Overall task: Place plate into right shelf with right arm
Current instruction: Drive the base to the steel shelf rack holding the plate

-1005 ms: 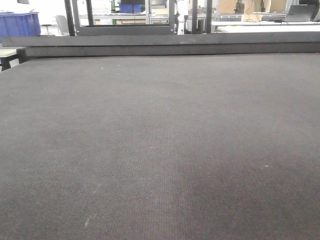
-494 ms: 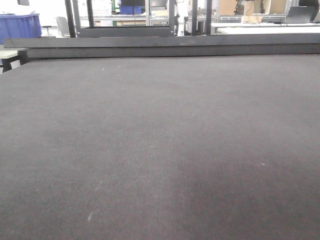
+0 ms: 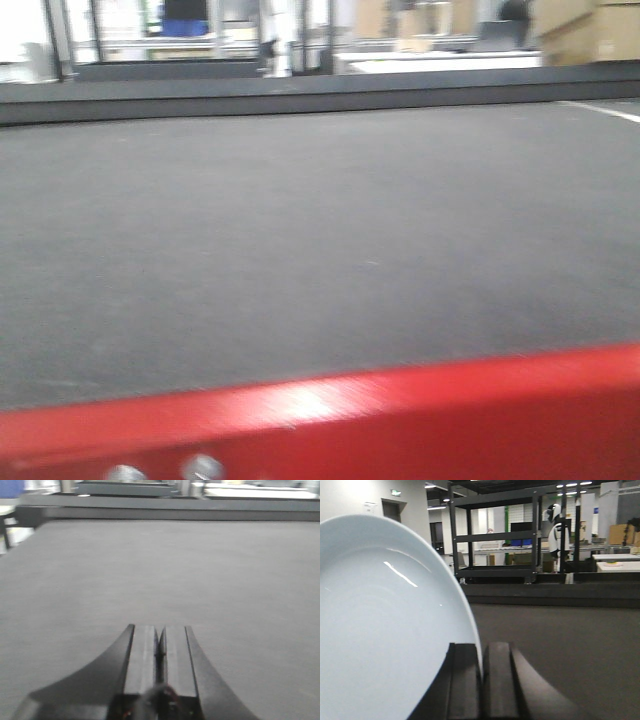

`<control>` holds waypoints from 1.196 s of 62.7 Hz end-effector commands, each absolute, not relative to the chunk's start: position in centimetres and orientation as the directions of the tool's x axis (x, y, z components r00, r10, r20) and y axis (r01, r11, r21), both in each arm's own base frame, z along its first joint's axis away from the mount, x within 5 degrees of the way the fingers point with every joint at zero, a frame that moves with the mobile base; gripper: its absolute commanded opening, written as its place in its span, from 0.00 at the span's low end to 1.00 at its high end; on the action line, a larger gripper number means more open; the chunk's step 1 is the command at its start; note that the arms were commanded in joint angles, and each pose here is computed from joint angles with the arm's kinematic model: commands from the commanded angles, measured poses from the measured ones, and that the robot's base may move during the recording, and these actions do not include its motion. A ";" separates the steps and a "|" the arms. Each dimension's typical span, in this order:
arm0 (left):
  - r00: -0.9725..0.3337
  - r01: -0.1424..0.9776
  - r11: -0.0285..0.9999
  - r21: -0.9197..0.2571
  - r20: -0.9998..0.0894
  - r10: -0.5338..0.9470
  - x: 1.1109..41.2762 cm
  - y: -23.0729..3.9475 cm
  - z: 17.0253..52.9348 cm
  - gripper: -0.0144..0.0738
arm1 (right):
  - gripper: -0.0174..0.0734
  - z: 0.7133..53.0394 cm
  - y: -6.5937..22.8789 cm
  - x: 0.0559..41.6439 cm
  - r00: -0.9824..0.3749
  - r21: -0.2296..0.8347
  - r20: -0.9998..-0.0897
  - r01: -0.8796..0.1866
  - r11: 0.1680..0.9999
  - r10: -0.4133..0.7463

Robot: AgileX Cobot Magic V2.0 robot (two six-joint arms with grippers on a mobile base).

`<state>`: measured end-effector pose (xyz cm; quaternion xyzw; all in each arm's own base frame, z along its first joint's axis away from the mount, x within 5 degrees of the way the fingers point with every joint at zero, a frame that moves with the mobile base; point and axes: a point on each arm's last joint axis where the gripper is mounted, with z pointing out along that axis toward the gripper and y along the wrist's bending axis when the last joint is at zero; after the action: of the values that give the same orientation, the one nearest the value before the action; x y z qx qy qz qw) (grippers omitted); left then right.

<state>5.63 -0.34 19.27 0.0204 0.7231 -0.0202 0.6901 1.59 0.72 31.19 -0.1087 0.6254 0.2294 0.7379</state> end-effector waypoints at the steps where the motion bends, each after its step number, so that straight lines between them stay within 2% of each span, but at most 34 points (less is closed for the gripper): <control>1: 0.035 0.054 0.998 -0.010 -0.999 -0.012 5.6 -0.3 19.7 0.11 | 0.26 33.0 0.3 0.8 0.233 0.120 -0.936 -0.489 0.864 0.262; 75: 0.035 0.054 0.998 -0.010 -0.999 -0.012 5.6 -0.3 19.7 0.11 | 0.26 33.0 0.3 0.8 0.233 0.120 -0.936 -0.489 0.864 0.262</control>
<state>5.63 -0.34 19.27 0.0204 0.7231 -0.0202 0.6901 1.59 0.72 31.19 -0.1087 0.6254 0.2294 0.7379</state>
